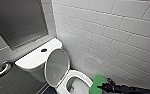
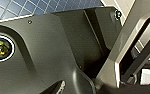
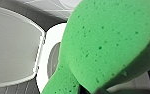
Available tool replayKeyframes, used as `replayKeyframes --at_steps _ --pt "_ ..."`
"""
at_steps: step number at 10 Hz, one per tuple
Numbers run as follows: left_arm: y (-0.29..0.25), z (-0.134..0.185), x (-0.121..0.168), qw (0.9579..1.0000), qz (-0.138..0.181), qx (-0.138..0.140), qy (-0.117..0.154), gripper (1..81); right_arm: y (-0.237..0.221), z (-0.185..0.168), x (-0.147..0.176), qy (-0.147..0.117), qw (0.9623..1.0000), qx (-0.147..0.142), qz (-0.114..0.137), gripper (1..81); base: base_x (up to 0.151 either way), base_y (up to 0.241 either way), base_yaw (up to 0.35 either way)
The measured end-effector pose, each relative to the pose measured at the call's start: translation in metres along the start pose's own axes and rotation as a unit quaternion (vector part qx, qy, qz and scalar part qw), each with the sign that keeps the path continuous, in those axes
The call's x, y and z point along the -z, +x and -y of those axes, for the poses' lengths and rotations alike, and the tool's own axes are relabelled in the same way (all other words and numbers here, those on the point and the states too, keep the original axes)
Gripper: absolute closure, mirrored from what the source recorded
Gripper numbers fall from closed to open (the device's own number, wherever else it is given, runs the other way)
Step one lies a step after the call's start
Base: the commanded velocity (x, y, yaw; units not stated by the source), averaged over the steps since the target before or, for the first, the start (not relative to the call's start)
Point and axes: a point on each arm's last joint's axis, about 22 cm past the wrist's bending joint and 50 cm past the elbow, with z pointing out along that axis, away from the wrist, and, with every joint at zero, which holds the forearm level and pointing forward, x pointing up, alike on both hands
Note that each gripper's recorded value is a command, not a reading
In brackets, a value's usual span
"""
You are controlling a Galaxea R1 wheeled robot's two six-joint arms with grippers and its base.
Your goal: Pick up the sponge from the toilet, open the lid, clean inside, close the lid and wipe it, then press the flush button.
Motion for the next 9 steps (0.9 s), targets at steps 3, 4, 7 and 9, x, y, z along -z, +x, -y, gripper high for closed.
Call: replayKeyframes --at_steps 3,4,7,9 --pt "-0.001 0.002 -0.001 1.0 0.0 0.0 0.002 1.0 0.027 0.018 -0.029 -0.002 0.9998 0.017 -0.006 81.1 0.0 0.0 0.0" --pt "0.0 0.002 -0.004 1.0 0.0 0.0 0.003 1.0 0.031 0.024 -0.04 -0.004 0.9998 0.022 0.0 81.1 0.0 0.0 0.0" --pt "-0.002 0.008 -0.006 0.9999 0.002 0.012 0.01 1.0 0.049 0.051 -0.074 -0.007 0.9994 0.033 0.006 81.1 0.0 0.0 0.0" --pt "-0.007 0.008 -0.009 0.9998 0.007 0.019 0.009 1.0 0.052 0.053 -0.087 -0.011 0.9994 0.032 0.011 81.1 0.0 0.0 0.0"
